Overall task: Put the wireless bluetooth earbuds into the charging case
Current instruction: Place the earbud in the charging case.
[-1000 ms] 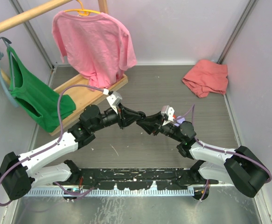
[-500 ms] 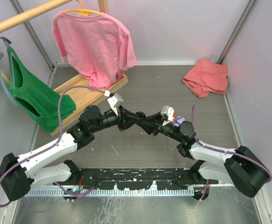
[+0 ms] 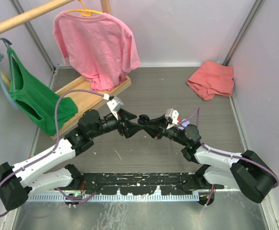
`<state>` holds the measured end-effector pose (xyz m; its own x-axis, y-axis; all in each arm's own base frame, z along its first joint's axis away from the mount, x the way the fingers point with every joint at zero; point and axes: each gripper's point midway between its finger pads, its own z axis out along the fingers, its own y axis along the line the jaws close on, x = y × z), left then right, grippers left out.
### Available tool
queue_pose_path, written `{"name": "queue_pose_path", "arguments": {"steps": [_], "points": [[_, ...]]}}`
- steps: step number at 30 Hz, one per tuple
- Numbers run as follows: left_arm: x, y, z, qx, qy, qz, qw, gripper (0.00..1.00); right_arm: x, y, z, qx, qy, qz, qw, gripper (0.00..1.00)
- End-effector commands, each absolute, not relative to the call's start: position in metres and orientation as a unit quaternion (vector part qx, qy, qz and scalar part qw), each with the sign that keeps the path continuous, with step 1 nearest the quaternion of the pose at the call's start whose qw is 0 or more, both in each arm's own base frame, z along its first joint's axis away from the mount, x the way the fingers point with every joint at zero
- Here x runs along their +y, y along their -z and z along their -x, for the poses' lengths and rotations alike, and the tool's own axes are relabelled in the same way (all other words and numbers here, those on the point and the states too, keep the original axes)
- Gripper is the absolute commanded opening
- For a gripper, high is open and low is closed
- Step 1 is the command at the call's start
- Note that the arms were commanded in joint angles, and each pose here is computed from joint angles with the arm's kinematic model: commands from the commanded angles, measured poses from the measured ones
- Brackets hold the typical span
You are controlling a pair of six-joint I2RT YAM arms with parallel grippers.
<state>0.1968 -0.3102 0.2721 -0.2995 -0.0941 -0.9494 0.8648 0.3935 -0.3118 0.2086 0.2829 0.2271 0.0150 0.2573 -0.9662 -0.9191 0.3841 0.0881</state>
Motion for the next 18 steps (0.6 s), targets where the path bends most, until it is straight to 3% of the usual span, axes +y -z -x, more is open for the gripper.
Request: {"name": "queue_pose_path", "arguments": {"steps": [1, 7, 18], "points": [[-0.299, -0.308, -0.196, 0.641, 0.469, -0.263, 0.547, 0.73, 0.279, -0.262, -0.208, 0.484, -0.454, 0.306, 0.682, 0.03], [-0.287, -0.304, -0.208, 0.676, 0.441, -0.218, 0.548, 0.84, 0.278, -0.261, -0.211, 0.49, -0.447, 0.301, 0.685, 0.03], [-0.291, -0.293, -0.226, 0.716, 0.367, -0.17, 0.569, 0.94, 0.275, -0.259, -0.217, 0.5, -0.433, 0.296, 0.688, 0.03]]}}
